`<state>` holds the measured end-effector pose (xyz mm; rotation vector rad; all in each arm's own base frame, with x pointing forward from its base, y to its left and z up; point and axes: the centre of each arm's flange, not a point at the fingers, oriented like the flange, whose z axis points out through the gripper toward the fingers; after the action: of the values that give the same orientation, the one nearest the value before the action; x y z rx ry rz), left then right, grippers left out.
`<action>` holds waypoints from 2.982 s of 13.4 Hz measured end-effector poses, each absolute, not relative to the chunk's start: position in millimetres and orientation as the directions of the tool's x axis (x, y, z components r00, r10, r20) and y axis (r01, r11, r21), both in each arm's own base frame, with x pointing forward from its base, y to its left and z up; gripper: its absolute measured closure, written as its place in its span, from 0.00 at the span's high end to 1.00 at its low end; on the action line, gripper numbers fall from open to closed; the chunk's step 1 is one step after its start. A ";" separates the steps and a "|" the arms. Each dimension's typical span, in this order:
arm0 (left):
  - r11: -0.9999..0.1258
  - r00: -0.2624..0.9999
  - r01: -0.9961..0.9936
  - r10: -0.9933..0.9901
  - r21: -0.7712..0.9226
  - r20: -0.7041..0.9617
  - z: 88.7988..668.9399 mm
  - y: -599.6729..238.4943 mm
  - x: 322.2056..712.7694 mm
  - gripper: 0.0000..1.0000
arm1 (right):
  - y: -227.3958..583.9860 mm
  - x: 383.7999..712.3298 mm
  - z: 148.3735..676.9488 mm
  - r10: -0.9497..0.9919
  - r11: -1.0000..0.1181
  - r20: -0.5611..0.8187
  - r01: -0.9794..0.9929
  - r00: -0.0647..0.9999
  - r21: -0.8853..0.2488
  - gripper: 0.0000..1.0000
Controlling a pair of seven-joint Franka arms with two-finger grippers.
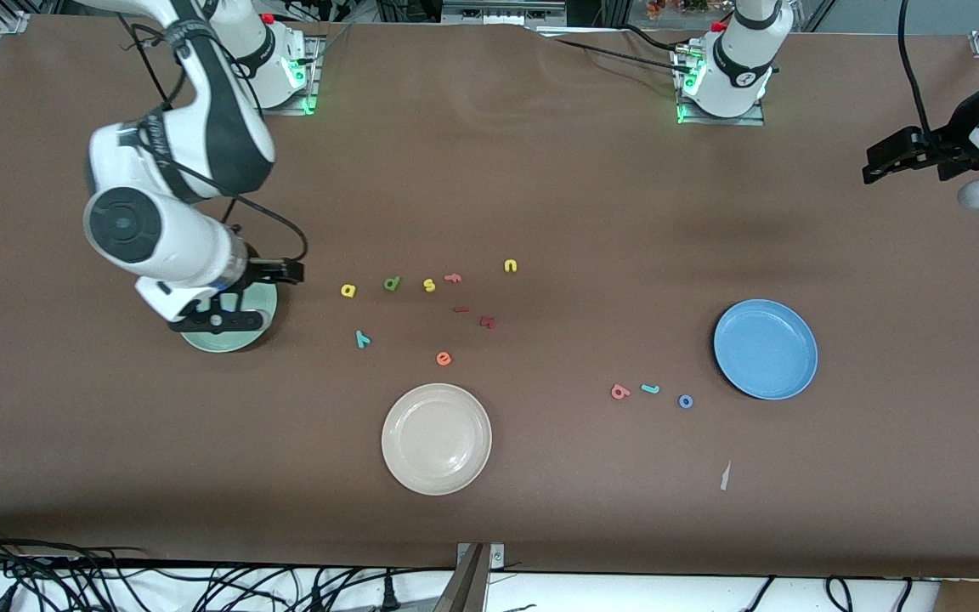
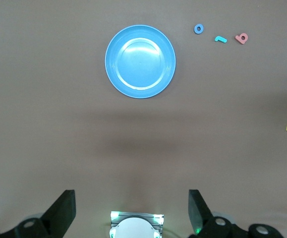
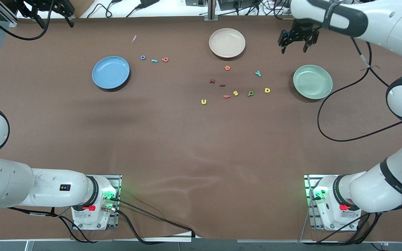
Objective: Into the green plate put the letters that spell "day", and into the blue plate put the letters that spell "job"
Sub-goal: 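Reach the right gripper to the yellow D letter and grasp it, then drop the D on the green plate while the left gripper reaches out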
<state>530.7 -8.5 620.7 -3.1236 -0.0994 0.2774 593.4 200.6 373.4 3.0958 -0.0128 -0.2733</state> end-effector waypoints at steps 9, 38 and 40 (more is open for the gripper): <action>-0.998 0.982 0.063 0.063 -0.010 -0.176 620.8 -8.5 530.7 1.00 | 234.3 539.8 242.0 -0.088 -0.996 -0.084 -0.090 0.992 -0.012 1.00; -0.999 0.989 0.033 0.034 -0.007 -0.147 619.5 -23.6 539.2 1.00 | 202.5 575.0 246.8 -0.154 -0.987 -0.183 -0.143 0.971 0.076 0.27; -1.000 0.993 0.001 0.002 -0.005 -0.121 616.8 -41.8 545.4 1.00 | 166.1 588.5 260.4 -0.077 -0.995 -0.180 -0.064 0.981 0.075 0.27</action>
<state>545.4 -41.8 616.8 -3.1308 -0.0023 0.1893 588.5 166.1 260.4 3.0581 -0.1090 -0.2820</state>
